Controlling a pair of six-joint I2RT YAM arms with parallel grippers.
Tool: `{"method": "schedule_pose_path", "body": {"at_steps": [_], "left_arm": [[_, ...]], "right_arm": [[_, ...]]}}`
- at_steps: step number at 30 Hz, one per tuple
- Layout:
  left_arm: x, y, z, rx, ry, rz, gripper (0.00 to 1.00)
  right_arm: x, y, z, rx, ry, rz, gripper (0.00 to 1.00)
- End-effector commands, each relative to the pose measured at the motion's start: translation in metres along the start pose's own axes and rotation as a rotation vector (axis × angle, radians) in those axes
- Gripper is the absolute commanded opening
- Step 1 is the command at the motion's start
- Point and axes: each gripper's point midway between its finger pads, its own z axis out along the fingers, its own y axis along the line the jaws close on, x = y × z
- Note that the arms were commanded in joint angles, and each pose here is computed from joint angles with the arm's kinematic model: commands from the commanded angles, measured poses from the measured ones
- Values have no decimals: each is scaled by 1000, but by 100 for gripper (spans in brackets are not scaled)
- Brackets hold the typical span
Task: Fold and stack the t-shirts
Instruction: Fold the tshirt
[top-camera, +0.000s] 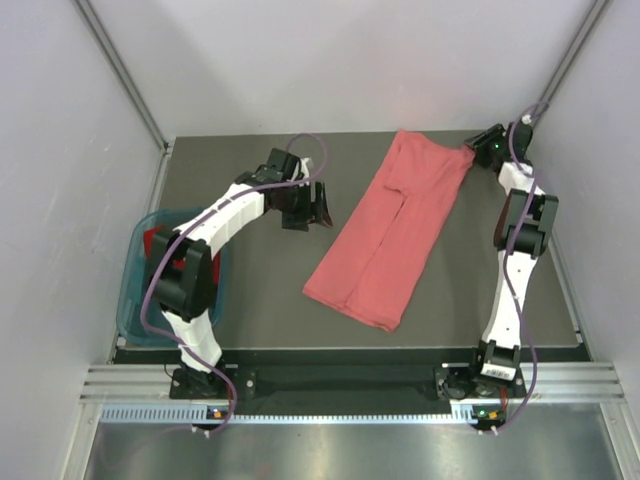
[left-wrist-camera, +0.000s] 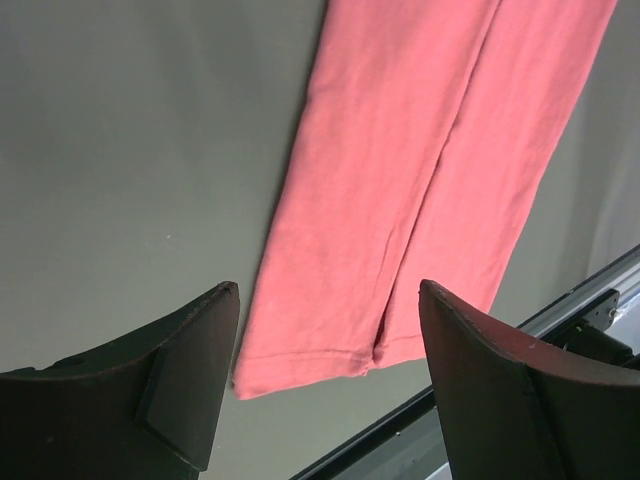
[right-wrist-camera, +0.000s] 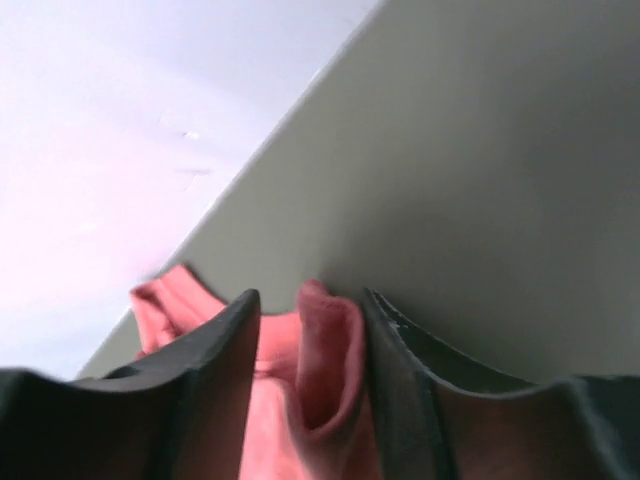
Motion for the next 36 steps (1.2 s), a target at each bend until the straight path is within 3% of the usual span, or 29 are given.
{"method": "schedule_pose_path", "body": {"at_steps": [1,2,8,12,15,20,27,33,36], "left_arm": [[2,11,-4,4,20,-22,77],[2,15,-4,1,25,-31,77],[23,29,-2,-7,124,-61,78],[42,31,0,15,196,-82,79],[54,29,0,51,231,-92,79],[77,32,1,83,295,-102,78],[100,41,1,75,323,-126,77],[117,49,4,72,359,-110,73],[125,55,4,50,384,-111,68]], "right_arm": [[-33,21,-36,74,-40,-83,50],[-37,16,-45,110,-36,-96,57],[-58,9,-137,349,14,-228,75],[-43,4,-201,468,70,-268,78],[10,9,-248,442,166,-228,79],[101,41,-292,259,327,-233,78],[260,71,-383,-3,609,-251,73],[333,56,-437,-90,686,-168,61],[348,42,-445,-71,673,-112,53]]}}
